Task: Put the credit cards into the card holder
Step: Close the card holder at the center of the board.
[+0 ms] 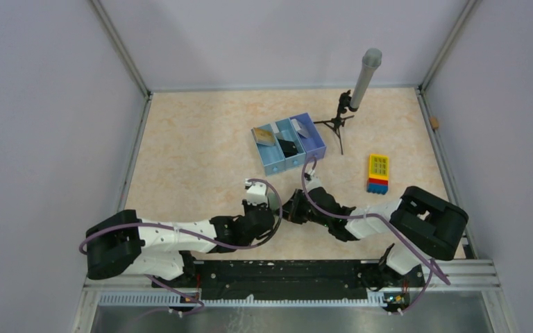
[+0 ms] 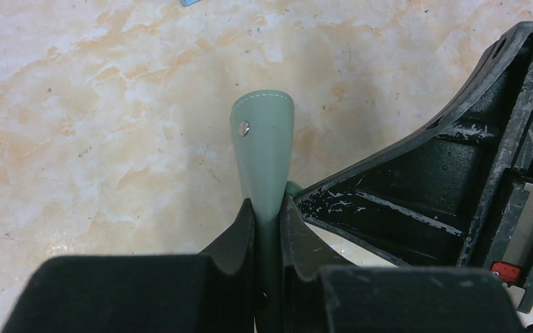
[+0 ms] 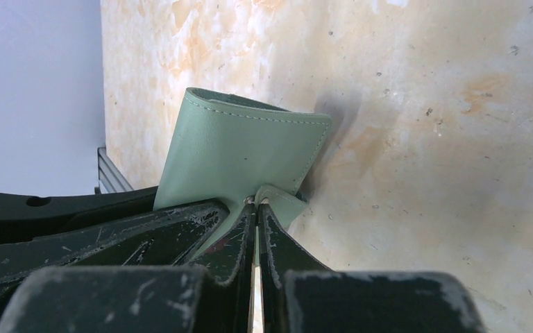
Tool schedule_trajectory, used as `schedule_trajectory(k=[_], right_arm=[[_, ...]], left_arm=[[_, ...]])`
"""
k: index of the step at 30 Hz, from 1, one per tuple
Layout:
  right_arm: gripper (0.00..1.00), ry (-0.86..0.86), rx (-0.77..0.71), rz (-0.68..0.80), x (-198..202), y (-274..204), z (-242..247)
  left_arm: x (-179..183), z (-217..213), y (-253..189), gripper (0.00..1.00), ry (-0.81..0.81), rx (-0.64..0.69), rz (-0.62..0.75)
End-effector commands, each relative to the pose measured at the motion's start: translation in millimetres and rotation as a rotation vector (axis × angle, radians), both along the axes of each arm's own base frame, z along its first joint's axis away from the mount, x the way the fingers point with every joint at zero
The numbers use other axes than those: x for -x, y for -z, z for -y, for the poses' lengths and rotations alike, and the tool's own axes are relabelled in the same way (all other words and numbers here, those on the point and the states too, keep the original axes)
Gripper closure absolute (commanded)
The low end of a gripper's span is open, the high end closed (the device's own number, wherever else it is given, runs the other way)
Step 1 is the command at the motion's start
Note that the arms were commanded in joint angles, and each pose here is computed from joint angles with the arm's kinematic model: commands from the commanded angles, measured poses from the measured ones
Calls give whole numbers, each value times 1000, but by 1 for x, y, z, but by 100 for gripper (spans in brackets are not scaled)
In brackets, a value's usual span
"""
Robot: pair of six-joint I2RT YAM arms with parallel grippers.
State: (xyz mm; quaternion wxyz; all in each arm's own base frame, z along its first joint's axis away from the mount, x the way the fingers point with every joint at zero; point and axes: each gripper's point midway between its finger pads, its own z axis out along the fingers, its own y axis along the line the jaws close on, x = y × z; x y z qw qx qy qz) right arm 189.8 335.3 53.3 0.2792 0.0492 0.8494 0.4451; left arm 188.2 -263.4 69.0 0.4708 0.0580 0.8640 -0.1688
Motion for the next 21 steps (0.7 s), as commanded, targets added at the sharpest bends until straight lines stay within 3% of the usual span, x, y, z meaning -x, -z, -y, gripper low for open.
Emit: schedule_trajectory(k=[1, 21], right_arm=[[100, 34, -84, 91, -15, -34, -7], [100, -45, -109, 122, -11, -36, -20]], left_arm=[[7, 0, 11, 100, 7, -24, -42], [9, 7, 14, 100, 45, -18, -45]])
